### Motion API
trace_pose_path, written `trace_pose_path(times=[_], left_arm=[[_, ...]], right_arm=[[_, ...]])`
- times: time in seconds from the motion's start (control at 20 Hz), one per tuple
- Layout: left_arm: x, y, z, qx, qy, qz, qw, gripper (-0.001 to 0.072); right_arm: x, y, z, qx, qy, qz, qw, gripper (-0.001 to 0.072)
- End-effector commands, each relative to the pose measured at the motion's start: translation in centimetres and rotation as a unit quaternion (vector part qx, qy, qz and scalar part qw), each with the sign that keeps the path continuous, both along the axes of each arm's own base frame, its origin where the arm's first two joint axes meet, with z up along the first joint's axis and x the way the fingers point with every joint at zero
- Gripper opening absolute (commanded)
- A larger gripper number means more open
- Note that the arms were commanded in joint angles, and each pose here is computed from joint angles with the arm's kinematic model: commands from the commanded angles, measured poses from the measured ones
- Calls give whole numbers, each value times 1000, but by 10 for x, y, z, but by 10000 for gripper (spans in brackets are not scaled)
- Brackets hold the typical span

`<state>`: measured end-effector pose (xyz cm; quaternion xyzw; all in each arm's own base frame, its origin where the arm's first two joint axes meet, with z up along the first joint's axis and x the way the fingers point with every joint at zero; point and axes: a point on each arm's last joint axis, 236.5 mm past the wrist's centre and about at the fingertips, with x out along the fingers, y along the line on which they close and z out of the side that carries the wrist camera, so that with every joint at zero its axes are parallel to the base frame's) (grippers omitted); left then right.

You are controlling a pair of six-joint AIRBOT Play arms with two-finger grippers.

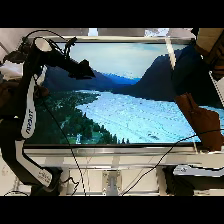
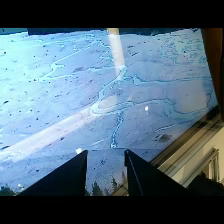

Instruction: Fold the shirts.

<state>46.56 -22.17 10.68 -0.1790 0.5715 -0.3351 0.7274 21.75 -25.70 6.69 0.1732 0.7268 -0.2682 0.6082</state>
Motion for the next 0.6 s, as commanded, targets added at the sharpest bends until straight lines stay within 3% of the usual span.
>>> trace_pose_path(times=[0.0,0.15,0.25,0.3,0.4,0.45,0.5,0.55], left_arm=[[1,-2,2,-5,-2,1,1000,296],[2,-2,2,-5,-2,2,1000,296],[3,-2,2,-6,-5,4,1000,296],[6,-2,3,-7,-9,8,1000,296],[8,-5,6,-17,-12,13,1000,296],[8,-6,7,-18,-12,13,1000,296],[7,-6,6,-18,-10,11,1000,296],[5,-5,6,-17,-8,9,1000,296]], right_arm=[[26,13,-4,29,-63,9,998,382],[49,27,-4,51,-104,21,993,382],[104,67,6,131,-221,33,966,382],[147,103,33,205,-322,54,923,382],[208,176,126,330,-519,148,774,381],[221,199,166,358,-581,181,708,380],[230,216,184,367,-610,198,674,379],[237,230,180,363,-603,207,679,378]])
